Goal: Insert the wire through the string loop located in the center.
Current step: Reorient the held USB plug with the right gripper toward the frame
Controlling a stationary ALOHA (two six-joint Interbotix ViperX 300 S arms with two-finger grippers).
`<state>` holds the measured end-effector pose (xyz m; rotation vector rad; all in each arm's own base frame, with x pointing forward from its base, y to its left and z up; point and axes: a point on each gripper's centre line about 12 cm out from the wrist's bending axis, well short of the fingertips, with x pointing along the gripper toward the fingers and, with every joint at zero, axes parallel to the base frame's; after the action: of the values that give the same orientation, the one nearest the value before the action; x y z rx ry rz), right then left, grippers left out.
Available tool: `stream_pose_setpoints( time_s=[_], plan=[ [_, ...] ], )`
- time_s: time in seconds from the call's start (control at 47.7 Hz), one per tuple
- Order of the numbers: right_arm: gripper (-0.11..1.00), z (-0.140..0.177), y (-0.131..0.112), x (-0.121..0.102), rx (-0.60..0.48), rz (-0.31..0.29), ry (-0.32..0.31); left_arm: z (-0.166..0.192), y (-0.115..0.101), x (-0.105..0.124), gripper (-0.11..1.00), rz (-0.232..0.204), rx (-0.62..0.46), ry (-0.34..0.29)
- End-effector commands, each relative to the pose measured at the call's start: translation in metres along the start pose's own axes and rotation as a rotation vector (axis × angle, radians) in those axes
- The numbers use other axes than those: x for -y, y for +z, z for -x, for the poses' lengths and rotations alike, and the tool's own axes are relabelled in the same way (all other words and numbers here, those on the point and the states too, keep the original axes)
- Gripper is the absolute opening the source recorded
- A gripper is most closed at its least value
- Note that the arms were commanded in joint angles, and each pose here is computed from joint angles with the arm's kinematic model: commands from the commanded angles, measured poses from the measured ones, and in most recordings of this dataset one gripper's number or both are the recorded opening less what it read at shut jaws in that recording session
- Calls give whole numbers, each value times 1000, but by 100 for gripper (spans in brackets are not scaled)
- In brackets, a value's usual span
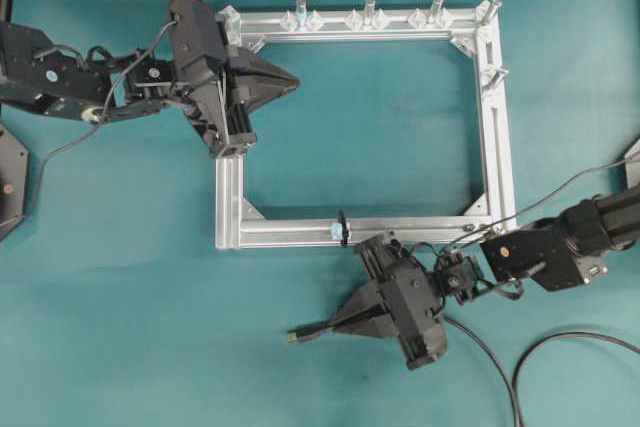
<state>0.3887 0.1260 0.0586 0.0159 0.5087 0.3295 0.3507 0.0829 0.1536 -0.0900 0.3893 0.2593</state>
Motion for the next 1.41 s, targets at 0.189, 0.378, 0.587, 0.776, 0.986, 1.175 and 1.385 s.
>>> stream_pose_setpoints(
  time_s=[0.189,0.378,0.587,0.776,0.986,1.175,1.385],
  plan=[
    [8,0,9,-2,21,1,4,3,11,2,0,-1,37,-6],
    [8,2,14,-2,32,2,5,3,12,2,0,-1,38,-6],
    [8,10,27,-4,41,5,2,3,12,2,0,-1,38,-6],
    [8,25,44,-5,62,10,-1,3,11,2,0,-1,37,-6],
    [8,44,59,-7,71,17,-3,3,11,2,0,-1,37,-6],
    [8,60,68,-8,73,20,-9,3,12,2,0,-2,38,-7],
    [8,64,66,-8,64,23,-9,3,12,2,0,-2,38,-7]
  ],
)
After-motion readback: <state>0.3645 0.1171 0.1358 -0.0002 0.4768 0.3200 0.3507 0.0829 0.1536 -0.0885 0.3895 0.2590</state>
